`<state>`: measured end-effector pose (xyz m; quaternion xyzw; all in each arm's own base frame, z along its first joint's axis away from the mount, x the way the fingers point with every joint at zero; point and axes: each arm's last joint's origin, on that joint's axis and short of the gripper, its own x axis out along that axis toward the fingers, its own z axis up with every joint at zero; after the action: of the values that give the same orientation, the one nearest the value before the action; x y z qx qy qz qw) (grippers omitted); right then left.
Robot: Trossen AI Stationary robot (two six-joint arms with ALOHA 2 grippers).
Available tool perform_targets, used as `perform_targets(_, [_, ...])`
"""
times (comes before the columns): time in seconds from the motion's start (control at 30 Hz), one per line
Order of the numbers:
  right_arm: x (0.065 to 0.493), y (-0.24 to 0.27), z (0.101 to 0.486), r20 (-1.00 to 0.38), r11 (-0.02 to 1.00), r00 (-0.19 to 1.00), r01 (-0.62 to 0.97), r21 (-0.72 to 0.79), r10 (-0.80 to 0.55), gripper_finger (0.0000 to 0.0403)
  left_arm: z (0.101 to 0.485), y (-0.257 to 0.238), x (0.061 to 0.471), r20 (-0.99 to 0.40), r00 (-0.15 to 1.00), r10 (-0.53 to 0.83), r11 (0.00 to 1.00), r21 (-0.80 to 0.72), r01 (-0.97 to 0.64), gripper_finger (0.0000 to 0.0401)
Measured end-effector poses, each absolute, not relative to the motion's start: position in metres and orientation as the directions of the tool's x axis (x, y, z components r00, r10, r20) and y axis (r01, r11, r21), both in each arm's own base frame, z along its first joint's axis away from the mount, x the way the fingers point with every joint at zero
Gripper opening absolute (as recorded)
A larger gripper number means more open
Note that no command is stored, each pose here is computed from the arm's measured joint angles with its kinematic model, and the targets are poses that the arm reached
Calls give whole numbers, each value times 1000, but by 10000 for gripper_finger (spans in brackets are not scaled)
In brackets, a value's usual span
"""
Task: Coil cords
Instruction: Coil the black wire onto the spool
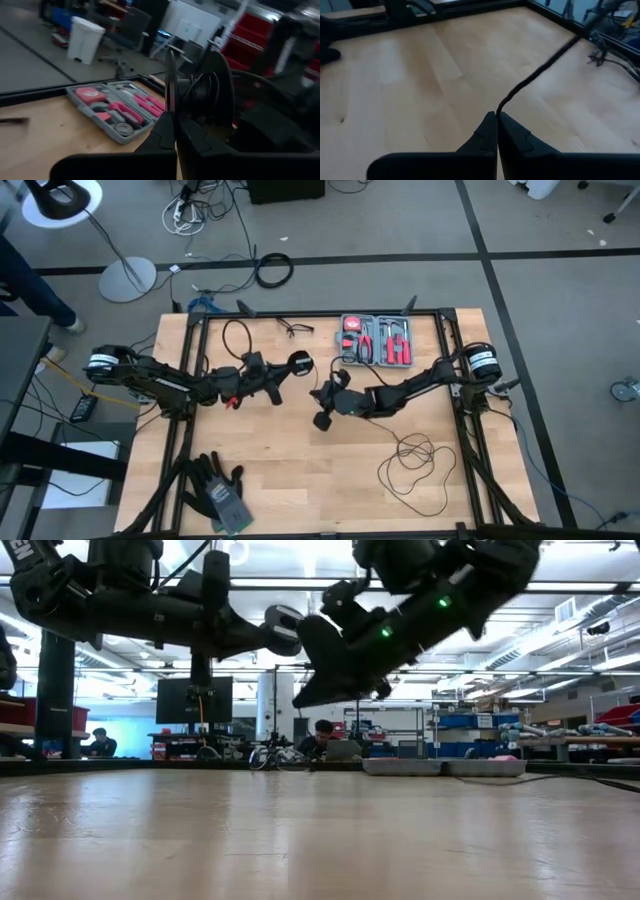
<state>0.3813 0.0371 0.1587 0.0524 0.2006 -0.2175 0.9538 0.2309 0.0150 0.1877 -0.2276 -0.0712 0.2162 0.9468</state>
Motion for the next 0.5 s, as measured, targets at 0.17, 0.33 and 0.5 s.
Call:
perform_targets(0.17, [391, 31, 167, -481, 931, 821, 365, 25, -308, 0, 186, 17, 230, 19, 856, 517, 743, -507, -437, 1])
perform_targets(0.33, [397, 26, 175, -534, 955, 815, 294, 48, -224, 0, 187, 17, 236, -45, 822, 567, 698, -504, -509, 1])
perform_targets(0.5, [403, 30, 186, -568, 980, 812, 196, 46, -135, 0, 193, 11, 251, -173, 783, 597, 688, -393, -611, 1])
